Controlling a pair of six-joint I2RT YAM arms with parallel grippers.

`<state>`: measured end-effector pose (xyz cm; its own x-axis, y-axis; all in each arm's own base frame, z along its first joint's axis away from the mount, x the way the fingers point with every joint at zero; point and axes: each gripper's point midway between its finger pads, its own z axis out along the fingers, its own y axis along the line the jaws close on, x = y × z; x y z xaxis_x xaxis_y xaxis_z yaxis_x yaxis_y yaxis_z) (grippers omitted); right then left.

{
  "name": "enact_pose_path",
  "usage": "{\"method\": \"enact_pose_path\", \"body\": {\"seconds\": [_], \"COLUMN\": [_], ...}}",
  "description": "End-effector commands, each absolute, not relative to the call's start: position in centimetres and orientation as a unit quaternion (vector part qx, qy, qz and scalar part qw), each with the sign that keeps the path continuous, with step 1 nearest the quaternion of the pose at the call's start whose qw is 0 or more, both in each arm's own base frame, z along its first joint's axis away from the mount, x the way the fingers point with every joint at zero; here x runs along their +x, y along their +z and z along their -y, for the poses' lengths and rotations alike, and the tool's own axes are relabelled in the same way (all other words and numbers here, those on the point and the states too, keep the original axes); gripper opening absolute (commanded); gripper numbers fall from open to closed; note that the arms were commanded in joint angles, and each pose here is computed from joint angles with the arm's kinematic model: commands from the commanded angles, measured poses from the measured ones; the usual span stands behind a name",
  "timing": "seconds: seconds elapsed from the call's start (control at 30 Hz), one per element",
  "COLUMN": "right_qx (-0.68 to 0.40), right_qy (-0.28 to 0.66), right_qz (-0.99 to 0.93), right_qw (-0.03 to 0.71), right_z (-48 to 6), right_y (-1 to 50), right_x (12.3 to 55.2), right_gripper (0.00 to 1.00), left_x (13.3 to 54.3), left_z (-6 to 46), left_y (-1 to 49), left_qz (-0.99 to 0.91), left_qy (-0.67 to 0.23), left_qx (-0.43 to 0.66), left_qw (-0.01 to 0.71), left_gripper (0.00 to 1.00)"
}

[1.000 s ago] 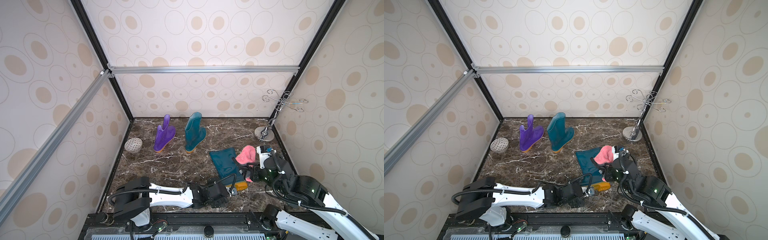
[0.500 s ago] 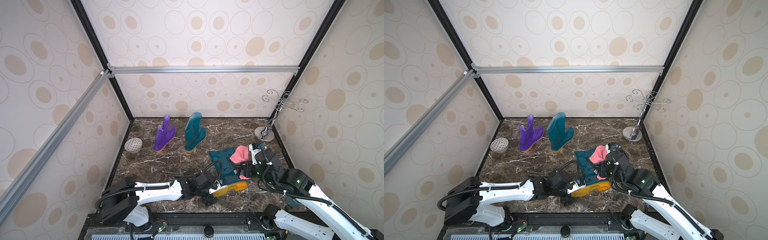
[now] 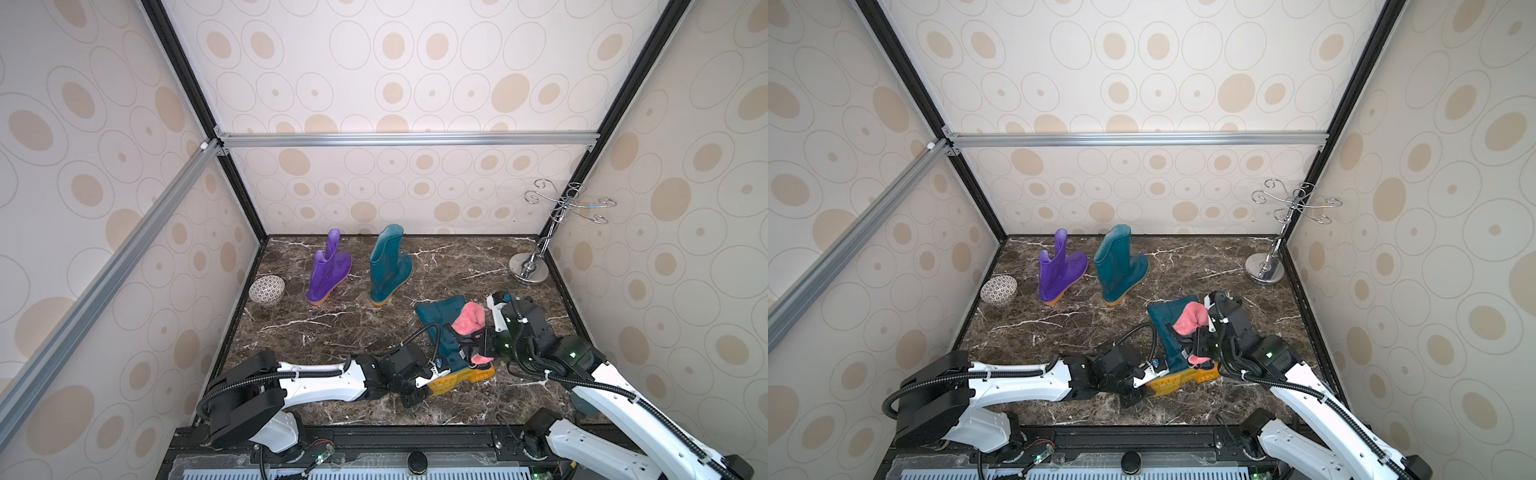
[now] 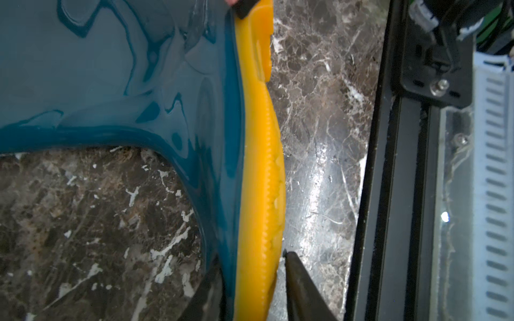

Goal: Wipe the rubber boots with a cloth
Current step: Wipe the dirt off the rubber boot.

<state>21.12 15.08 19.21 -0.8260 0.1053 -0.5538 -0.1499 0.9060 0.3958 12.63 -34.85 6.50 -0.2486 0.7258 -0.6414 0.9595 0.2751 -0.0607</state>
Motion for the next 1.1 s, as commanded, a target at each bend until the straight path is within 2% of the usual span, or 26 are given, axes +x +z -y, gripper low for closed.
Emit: {"method": "enact_pose_path", "body": {"seconds": [0.0,0.3,0.47,0.6,0.77,1.07], "right_qx": [-0.009,0.017,0.055,0.127,0.2,0.228], "right_qy": [0.246,0.298,0.265,0.257,0.279,0.2], "right_qz": [-0.929,-0.927,-0.927,-0.934,-0.91,-0.929], "right_qw": [0.278,0.228,0.261,0.214,0.231,0.21], "right_z": [-16.0,-17.7,-16.2,-16.3,-16.6,-17.9], "right_y": [18.9,16.4,18.1,14.7,11.9,5.6], "right_x": [21.1,21.0,22.2,22.5,24.2,28.3], "right_gripper": [0.0,0.0,0.0,0.0,0.0,0.0], "left_x": [10.5,11.1,11.7,12.0,11.7,10.7], "left_z": [33.3,32.5,32.4,32.2,32.3,32.7], "left_y": [3.9,3.4,3.3,3.2,3.7,3.7], "left_qz": [-0.767,-0.772,-0.774,-0.771,-0.762,-0.753], "left_qy": [-0.224,-0.196,-0.176,-0.165,-0.173,-0.199], "left_qx": [0.57,0.574,0.577,0.582,0.59,0.597], "left_qw": [0.189,0.19,0.195,0.199,0.202,0.191], "left_gripper": [0.21,0.0,0.0,0.0,0.0,0.0]}}
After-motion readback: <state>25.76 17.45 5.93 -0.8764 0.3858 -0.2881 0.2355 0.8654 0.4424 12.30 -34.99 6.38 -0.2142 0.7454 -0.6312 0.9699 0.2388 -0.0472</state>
